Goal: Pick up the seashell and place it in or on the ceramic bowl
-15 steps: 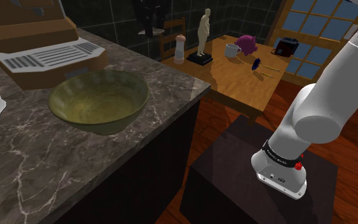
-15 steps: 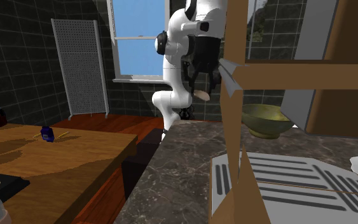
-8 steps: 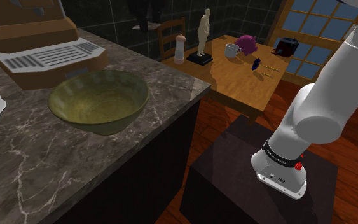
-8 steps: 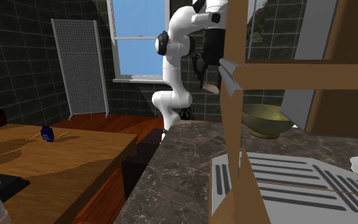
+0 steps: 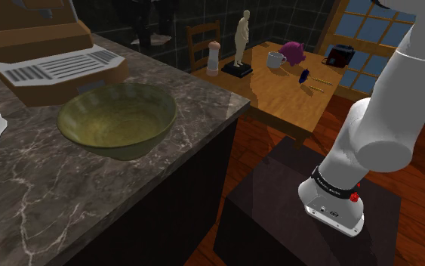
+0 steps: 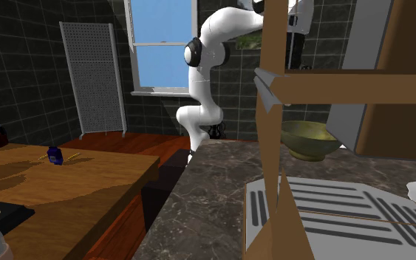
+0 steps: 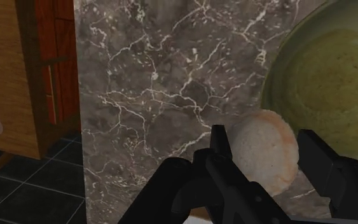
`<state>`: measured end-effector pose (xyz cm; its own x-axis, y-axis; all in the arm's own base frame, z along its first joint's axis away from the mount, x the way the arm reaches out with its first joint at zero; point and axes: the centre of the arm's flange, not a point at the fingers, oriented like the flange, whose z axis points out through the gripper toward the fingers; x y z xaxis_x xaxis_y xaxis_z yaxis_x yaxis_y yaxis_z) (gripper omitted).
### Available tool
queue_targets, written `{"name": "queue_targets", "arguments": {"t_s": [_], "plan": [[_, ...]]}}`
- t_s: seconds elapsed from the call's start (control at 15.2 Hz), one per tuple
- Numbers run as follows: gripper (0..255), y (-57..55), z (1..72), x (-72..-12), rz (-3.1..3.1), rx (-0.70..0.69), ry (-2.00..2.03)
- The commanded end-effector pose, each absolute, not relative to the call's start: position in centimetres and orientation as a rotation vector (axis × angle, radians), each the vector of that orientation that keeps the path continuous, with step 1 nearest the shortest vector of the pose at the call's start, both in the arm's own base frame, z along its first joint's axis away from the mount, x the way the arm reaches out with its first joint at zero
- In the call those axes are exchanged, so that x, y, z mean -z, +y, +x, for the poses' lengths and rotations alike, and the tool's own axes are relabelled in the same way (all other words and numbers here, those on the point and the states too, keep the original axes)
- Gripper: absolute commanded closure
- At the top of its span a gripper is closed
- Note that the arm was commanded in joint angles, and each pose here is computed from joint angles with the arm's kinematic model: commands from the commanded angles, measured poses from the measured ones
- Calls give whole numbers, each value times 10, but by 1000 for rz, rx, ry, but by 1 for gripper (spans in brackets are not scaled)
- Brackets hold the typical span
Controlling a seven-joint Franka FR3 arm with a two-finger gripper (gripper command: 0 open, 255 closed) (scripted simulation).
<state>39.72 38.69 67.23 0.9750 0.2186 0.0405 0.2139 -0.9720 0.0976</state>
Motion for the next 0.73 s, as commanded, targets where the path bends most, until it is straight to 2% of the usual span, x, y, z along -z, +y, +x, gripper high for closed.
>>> {"name": "queue_targets", "arguments": {"t_s": [0.0, 0.4, 0.66], "plan": [[255, 411, 385, -673, 3030, -78, 329], [255, 483, 349, -675, 3030, -78, 329], [255, 483, 349, -654, 3030, -78, 329]]}}
